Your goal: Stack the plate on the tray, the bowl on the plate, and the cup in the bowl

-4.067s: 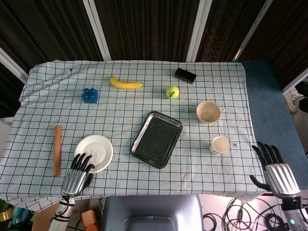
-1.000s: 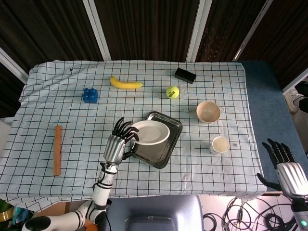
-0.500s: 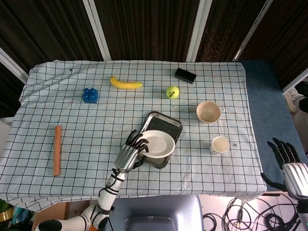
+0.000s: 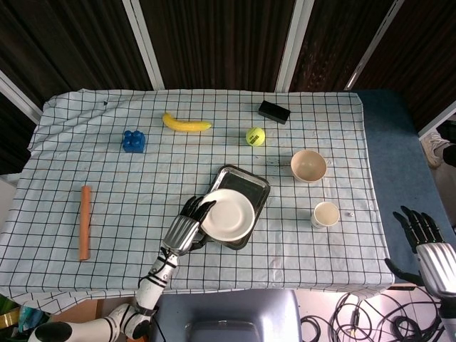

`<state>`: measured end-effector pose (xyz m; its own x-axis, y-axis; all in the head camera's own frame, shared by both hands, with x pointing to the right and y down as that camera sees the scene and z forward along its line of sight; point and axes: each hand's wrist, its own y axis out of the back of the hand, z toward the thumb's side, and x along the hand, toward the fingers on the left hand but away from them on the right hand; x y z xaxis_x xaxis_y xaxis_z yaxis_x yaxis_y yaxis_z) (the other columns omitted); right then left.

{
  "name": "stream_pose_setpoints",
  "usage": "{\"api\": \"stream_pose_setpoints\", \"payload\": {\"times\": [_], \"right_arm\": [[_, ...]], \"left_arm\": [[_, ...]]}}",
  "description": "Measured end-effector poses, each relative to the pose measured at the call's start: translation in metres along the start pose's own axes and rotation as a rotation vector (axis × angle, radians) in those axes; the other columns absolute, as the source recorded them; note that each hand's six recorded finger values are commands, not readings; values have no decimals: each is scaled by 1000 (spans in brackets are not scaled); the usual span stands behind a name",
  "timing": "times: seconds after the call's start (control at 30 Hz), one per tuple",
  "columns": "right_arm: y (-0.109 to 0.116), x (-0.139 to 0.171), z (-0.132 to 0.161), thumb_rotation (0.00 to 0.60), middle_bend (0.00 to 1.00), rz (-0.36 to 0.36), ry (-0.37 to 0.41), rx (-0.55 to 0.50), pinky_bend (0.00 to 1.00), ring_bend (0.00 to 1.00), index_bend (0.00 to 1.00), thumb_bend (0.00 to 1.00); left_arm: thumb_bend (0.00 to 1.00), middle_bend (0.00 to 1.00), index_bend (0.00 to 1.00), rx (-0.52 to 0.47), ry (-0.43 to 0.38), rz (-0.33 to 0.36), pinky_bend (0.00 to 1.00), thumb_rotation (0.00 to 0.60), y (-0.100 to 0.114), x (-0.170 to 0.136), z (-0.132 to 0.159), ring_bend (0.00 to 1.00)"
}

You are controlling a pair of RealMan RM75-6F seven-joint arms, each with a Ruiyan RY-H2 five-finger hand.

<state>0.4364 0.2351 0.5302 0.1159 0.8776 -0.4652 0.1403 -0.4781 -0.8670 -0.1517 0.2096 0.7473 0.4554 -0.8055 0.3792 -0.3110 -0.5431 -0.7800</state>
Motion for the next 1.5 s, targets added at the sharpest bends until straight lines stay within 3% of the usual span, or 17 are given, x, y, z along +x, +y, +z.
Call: {"api": "stream_pose_setpoints", "payload": {"times": [0.3,0.5,0.73,0.9,1.07,1.17,1.3,1.5], "right_arm": [[-6,3,9,600,0,18,33,18,0,0,0,169],[-13,3,16,600,0,37,57,32,0,0,0,169],[-25,-4,40,600,0,69,181,9,0,0,84,201],[-43,-25,77,600,0,122,329,41,0,0,142,397],[-74,-51,126,600,0,207,464,66,0,0,188,682],[-98,-67,163,600,0,260,540,72,0,0,203,721],[-128,-85,215,600,0,312,618,75,0,0,205,741],[-167,-105,285,600,0,333,675,68,0,0,216,766]], "left_arm": [[316,22,0,10,44,-73,49,600,11,-13,-8,0],[386,16,0,56,71,-136,49,600,32,-28,-17,0],[427,16,0,154,121,-137,47,600,68,-59,-57,0],[437,19,0,232,228,-93,47,600,107,-106,-110,0],[471,23,0,191,273,-56,50,600,121,-137,-138,0],[493,31,0,178,296,-26,49,600,128,-159,-158,0],[509,31,0,250,322,7,47,600,138,-195,-181,0],[509,31,0,250,326,23,45,600,143,-230,-183,0]]}}
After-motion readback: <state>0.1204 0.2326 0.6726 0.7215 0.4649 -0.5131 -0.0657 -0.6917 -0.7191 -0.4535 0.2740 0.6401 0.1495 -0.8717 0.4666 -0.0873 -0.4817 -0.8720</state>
